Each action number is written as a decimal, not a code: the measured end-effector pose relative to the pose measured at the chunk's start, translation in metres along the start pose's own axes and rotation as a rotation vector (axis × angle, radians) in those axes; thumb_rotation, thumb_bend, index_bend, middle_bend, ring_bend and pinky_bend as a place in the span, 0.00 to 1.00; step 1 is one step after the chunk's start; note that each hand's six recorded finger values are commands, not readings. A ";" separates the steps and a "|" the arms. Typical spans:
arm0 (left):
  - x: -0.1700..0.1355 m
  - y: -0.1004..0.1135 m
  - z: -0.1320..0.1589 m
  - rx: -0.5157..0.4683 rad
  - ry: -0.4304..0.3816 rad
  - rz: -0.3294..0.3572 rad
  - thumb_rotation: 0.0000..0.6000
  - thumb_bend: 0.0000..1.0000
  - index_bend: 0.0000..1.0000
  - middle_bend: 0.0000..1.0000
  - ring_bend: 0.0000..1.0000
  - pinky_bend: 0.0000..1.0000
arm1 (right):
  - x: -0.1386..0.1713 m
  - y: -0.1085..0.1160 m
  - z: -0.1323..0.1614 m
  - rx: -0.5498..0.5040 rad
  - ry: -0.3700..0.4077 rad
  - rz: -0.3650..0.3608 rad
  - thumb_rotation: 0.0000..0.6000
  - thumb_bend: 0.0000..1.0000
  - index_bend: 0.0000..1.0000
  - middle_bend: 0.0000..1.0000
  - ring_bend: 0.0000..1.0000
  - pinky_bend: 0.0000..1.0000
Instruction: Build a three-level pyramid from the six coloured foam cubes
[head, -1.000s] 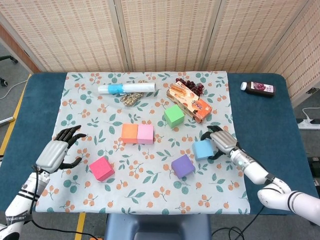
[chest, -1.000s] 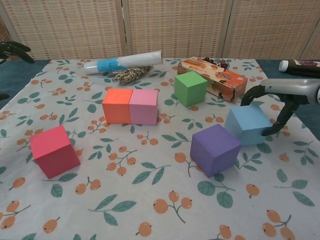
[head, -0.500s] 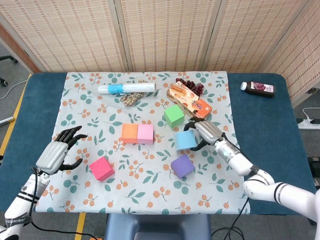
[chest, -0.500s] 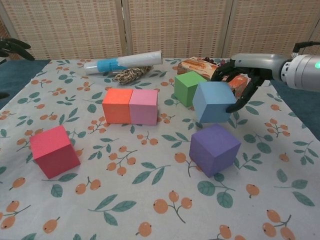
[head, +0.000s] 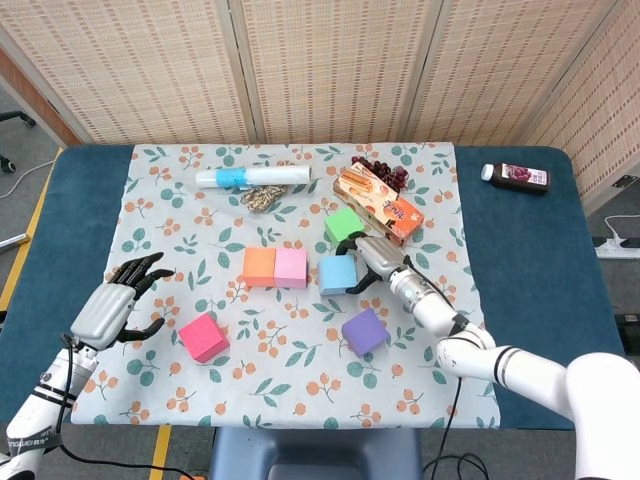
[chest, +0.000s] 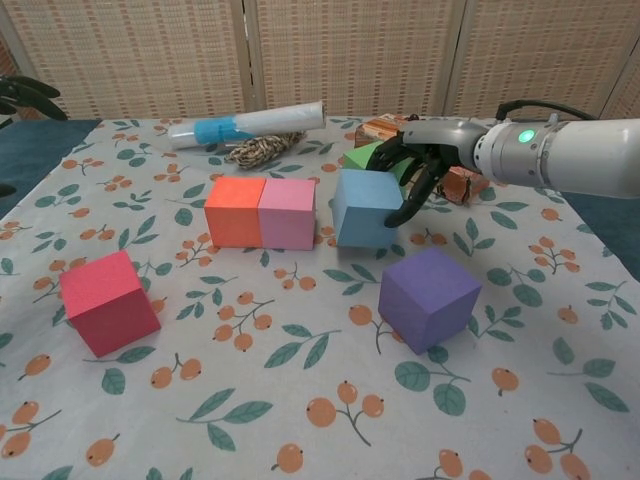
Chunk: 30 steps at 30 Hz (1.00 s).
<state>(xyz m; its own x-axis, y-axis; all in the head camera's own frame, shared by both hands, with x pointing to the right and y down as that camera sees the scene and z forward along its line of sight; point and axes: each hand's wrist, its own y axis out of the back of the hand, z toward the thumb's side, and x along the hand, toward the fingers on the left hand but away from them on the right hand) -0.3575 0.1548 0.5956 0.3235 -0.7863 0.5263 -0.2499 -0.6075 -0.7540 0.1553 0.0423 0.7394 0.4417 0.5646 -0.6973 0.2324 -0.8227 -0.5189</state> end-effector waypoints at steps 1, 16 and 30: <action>0.000 0.000 0.000 -0.001 0.000 0.000 1.00 0.32 0.18 0.00 0.00 0.09 | -0.002 0.000 0.000 0.000 -0.003 0.000 1.00 0.00 0.37 0.31 0.11 0.23; -0.001 -0.001 0.001 -0.009 -0.005 -0.005 1.00 0.32 0.16 0.00 0.00 0.09 | -0.007 0.004 -0.004 0.049 -0.012 -0.033 1.00 0.00 0.04 0.21 0.05 0.19; -0.009 0.006 0.001 -0.002 -0.012 0.023 1.00 0.32 0.16 0.00 0.00 0.09 | 0.037 0.041 0.002 0.135 0.042 -0.060 1.00 0.00 0.00 0.12 0.01 0.16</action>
<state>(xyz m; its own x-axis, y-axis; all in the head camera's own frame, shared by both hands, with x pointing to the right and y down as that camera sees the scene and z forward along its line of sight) -0.3612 0.1583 0.5858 0.3286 -0.7989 0.5038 -0.2597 -0.5892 -0.7651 0.1799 0.0297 0.6912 0.4672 0.6066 -0.6432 0.1419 -0.7696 -0.6226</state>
